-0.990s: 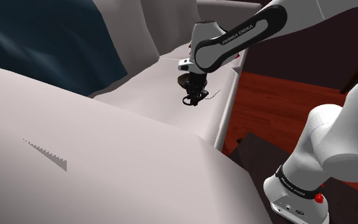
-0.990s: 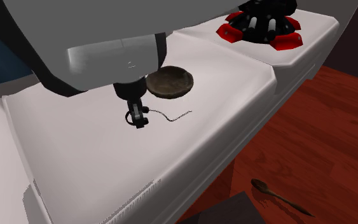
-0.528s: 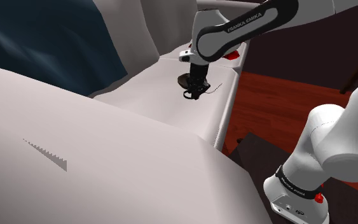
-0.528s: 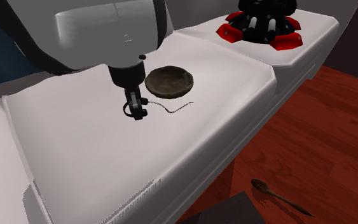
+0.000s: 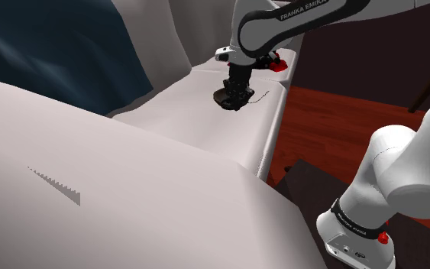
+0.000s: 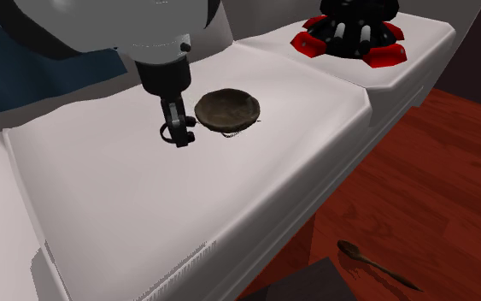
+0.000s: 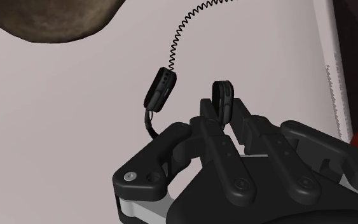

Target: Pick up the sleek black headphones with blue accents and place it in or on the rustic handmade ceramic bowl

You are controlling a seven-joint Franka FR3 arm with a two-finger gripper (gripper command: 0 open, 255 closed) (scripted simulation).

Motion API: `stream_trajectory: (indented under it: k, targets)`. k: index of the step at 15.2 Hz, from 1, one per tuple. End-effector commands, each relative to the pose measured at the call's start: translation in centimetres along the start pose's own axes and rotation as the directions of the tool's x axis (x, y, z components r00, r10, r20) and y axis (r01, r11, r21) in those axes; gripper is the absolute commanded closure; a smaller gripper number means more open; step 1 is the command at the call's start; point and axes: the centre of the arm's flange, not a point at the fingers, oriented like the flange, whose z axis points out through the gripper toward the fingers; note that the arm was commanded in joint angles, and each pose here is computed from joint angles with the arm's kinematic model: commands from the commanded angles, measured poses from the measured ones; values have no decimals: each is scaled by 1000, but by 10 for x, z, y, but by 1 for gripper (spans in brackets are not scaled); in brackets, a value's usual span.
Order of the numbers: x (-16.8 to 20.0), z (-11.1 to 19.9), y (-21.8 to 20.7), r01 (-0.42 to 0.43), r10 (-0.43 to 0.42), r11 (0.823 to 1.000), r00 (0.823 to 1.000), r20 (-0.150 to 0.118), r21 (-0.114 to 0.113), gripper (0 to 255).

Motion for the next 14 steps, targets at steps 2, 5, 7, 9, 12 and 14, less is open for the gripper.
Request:
stream_trajectory:
  k: [2, 5, 7, 9, 12, 14]
  targets:
    - [-1, -16, 1, 0, 0, 1000, 1000, 0, 0, 255]
    - [-1, -32, 1, 0, 0, 1000, 1000, 0, 0, 255]
    - [-7, -33, 13, 0, 0, 1000, 1000, 0, 0, 255]
    - [-19, -31, 36, 0, 0, 1000, 1000, 0, 0, 255]
    - [-38, -29, 71, 0, 0, 1000, 1000, 0, 0, 255]
    - [-51, -28, 94, 0, 0, 1000, 1000, 0, 0, 255]
